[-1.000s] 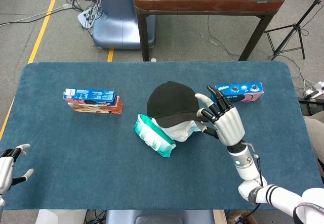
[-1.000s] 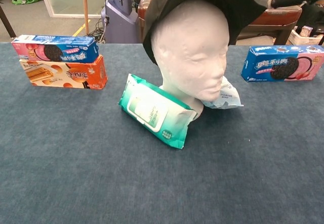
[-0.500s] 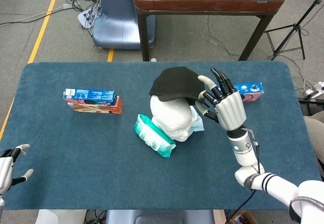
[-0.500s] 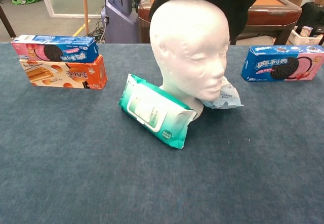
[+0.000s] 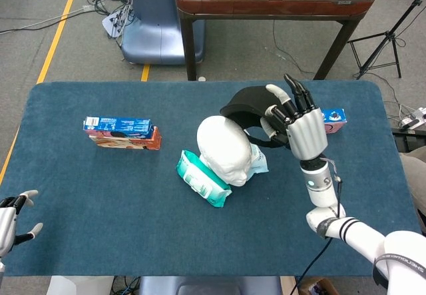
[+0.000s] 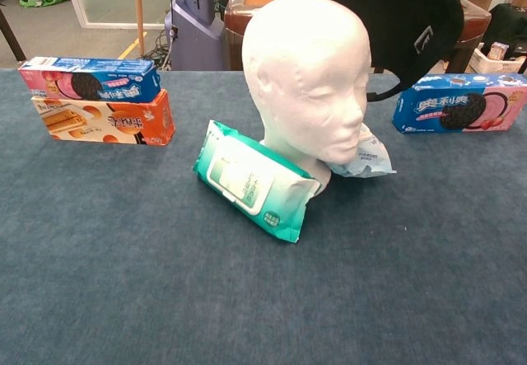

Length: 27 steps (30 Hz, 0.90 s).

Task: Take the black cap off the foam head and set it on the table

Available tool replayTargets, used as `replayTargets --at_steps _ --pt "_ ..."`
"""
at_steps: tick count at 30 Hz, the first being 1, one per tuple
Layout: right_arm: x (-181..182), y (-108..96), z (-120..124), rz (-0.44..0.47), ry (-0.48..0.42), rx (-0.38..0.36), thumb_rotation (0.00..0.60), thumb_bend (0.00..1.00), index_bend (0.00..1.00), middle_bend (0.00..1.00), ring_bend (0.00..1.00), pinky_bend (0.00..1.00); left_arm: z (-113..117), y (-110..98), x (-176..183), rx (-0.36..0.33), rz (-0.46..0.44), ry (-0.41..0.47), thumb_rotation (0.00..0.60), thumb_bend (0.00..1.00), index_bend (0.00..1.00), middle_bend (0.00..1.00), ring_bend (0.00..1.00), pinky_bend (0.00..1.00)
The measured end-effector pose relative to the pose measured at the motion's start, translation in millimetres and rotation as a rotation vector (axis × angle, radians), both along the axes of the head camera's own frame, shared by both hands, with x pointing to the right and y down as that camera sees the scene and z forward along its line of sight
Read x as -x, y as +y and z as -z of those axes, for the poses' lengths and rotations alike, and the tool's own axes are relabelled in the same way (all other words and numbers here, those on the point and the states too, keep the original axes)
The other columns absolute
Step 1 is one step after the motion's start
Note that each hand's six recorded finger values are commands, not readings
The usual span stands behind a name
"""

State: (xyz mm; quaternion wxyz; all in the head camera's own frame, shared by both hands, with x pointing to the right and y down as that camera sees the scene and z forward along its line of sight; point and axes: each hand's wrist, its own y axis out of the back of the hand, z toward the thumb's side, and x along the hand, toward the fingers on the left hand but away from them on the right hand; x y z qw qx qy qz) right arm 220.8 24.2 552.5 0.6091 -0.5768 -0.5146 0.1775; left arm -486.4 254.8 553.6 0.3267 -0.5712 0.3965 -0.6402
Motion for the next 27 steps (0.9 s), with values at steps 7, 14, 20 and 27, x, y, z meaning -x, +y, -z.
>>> replayTargets --at_steps 7,14,20,27 --pt "-29 12 11 -0.022 0.065 -0.039 0.600 0.45 0.72 0.29 0.10 0.20 -2 0 0 0.003 0.003 -0.009 0.600 0.16 0.27 0.40 0.31 0.61" --pt "-68 27 19 -0.067 0.196 -0.056 0.600 0.45 0.72 0.29 0.10 0.20 -2 -1 0 -0.002 0.006 -0.013 0.600 0.16 0.27 0.40 0.31 0.61" --pt "-97 41 10 -0.113 0.352 -0.034 0.600 0.45 0.72 0.29 0.10 0.20 -3 -1 0 0.001 0.005 -0.016 0.600 0.16 0.27 0.40 0.31 0.61" --pt "-114 49 -10 -0.144 0.479 0.045 0.600 0.45 0.72 0.29 0.10 0.20 -3 -2 0 0.000 0.004 -0.018 0.600 0.16 0.27 0.40 0.31 0.61"
